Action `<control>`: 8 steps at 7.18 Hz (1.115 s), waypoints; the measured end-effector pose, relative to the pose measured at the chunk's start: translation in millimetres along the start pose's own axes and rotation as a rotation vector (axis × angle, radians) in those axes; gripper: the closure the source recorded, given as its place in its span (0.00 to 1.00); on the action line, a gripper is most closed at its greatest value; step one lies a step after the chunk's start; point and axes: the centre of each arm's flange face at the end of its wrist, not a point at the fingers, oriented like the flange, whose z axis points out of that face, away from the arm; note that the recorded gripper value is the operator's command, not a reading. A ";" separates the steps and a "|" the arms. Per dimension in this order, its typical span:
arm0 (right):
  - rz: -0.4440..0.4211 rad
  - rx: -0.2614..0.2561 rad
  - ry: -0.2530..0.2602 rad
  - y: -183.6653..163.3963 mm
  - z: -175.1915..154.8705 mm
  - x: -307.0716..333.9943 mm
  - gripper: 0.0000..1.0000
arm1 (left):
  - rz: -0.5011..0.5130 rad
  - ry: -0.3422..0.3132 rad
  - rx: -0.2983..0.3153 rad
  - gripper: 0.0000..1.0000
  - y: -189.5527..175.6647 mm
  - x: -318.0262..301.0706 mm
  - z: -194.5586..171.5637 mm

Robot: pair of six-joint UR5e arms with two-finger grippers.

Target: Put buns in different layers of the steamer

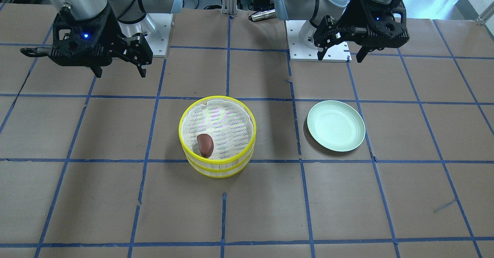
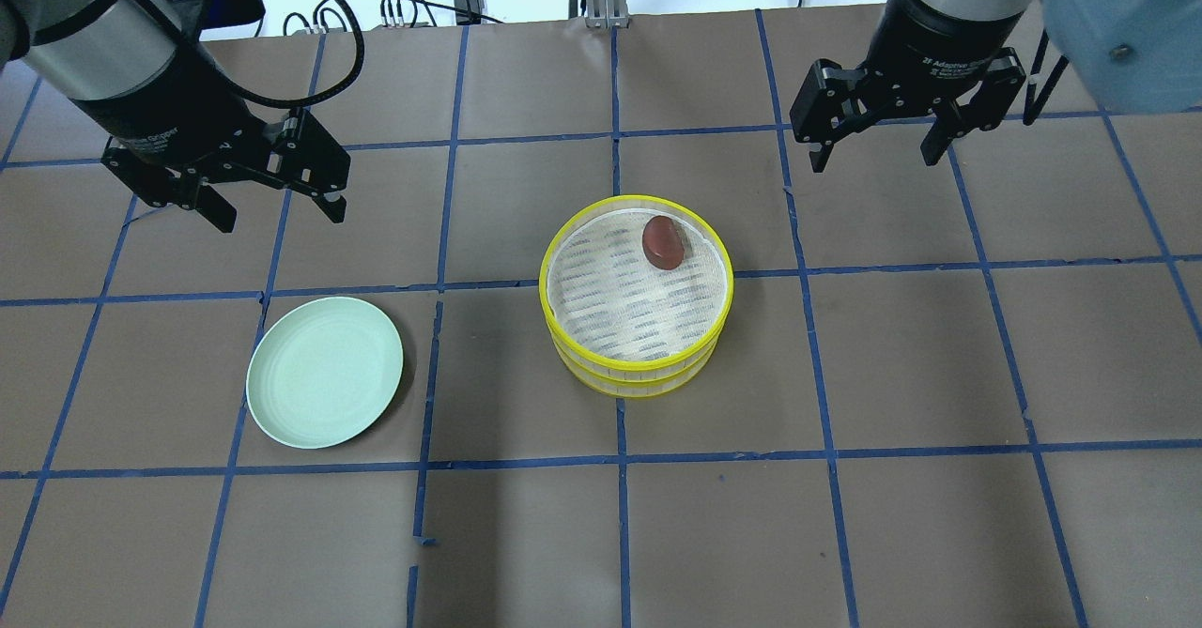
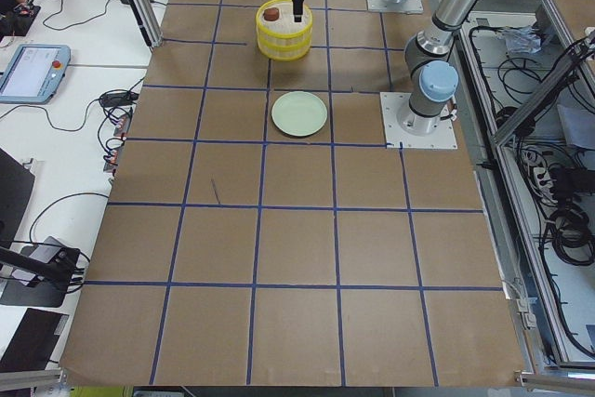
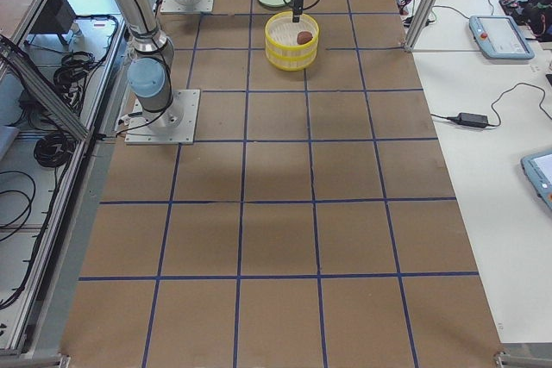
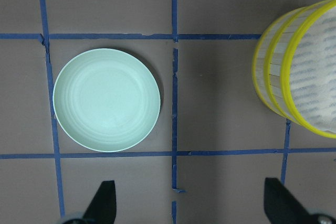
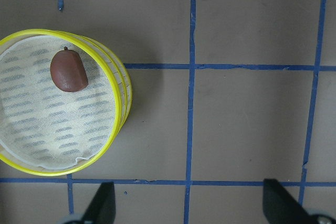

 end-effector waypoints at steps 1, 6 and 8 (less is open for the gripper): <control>-0.001 -0.002 0.000 -0.1 0.6 0.0 0.00 | 0.001 0.001 -0.017 0.00 -8.3 1.3 11.8; -0.002 -0.005 0.002 -0.1 4.7 0.8 0.00 | 0.027 -0.015 0.034 0.00 -28.9 45.0 33.8; -0.002 -0.005 0.001 0.0 4.9 0.7 0.00 | 0.075 -0.071 0.042 0.00 -20.8 31.8 22.4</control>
